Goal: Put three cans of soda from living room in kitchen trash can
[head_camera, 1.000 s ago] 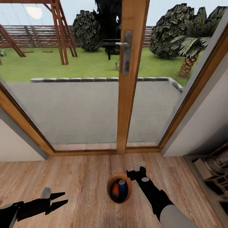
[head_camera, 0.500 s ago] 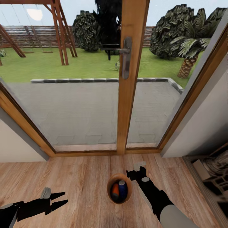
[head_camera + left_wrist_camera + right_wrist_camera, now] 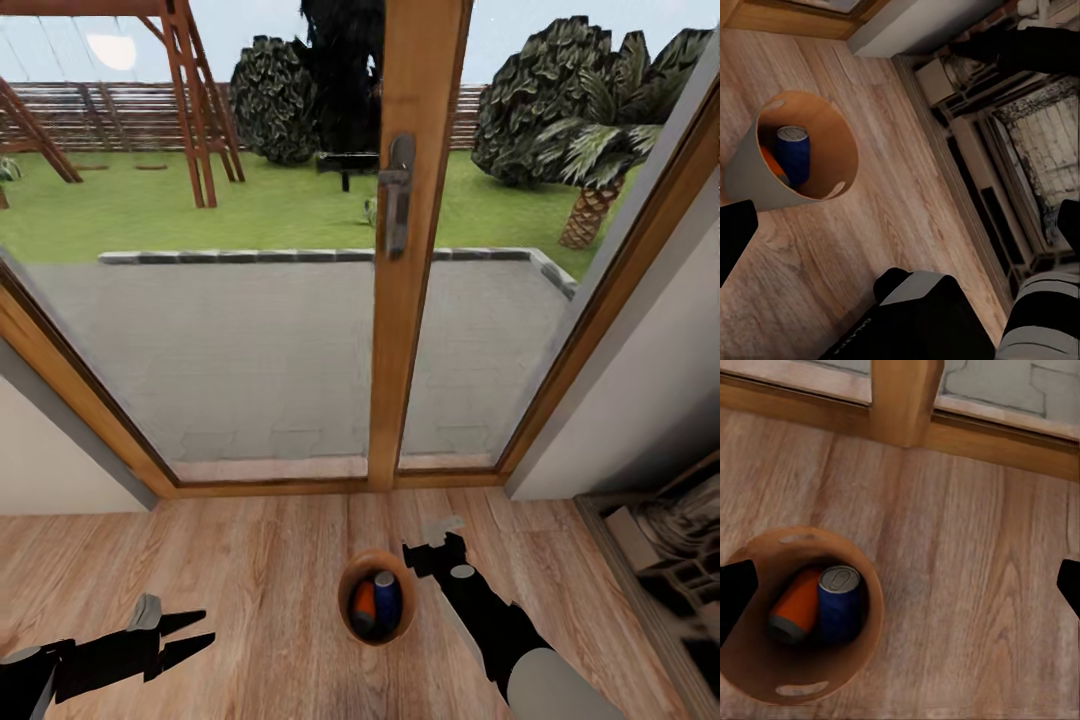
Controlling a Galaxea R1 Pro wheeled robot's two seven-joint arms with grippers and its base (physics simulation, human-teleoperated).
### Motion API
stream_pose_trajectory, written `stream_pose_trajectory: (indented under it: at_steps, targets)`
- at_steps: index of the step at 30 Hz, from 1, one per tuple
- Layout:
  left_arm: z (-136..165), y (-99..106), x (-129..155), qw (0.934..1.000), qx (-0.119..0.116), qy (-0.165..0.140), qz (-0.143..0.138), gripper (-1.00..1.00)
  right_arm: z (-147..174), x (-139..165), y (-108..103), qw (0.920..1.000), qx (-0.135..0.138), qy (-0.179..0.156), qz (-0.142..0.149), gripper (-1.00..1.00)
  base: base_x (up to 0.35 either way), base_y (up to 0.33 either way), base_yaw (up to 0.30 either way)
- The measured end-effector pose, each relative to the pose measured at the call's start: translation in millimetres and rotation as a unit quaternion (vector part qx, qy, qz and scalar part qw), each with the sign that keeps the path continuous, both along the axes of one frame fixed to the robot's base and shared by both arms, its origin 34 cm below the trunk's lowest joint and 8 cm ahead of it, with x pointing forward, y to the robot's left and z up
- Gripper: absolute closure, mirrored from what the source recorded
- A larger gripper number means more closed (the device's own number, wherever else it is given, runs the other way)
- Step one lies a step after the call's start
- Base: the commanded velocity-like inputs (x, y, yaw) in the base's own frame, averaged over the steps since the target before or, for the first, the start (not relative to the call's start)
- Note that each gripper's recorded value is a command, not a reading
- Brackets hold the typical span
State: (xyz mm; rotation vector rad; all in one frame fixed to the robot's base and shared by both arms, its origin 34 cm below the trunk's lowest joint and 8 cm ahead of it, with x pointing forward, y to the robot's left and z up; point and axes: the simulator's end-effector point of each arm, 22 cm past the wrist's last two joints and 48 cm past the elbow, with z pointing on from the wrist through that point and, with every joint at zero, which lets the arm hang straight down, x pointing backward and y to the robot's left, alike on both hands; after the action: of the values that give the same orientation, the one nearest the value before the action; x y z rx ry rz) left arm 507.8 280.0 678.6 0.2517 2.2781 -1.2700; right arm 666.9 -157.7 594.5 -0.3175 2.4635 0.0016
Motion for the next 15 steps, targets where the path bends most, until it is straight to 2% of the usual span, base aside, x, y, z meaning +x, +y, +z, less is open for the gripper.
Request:
stream_pose_trajectory:
  at_steps: [4, 8, 15]
  targets:
    - [-2.5, -5.2, -13.4, 0.9997, -0.012, 0.022, 0.004, -1.0, -10.3, -18.9, -5.6, 0.9997, -0.007, 0.025, 0.0, -1.0, 0.0, 0.0, 0.0]
    - [-3.4, -9.4, -25.3, 0.9995, -0.017, 0.028, 0.002, -1.0, -21.1, -40.8, -11.4, 0.9985, -0.015, 0.053, 0.0, -1.0, 0.0, 0.0, 0.0]
    - [-7.8, -20.1, -56.1, 0.9983, -0.033, 0.047, 0.002, -1.0, -47.1, -97.7, -25.5, 0.9944, -0.026, 0.103, 0.0, -1.0, 0.0, 0.0, 0.0]
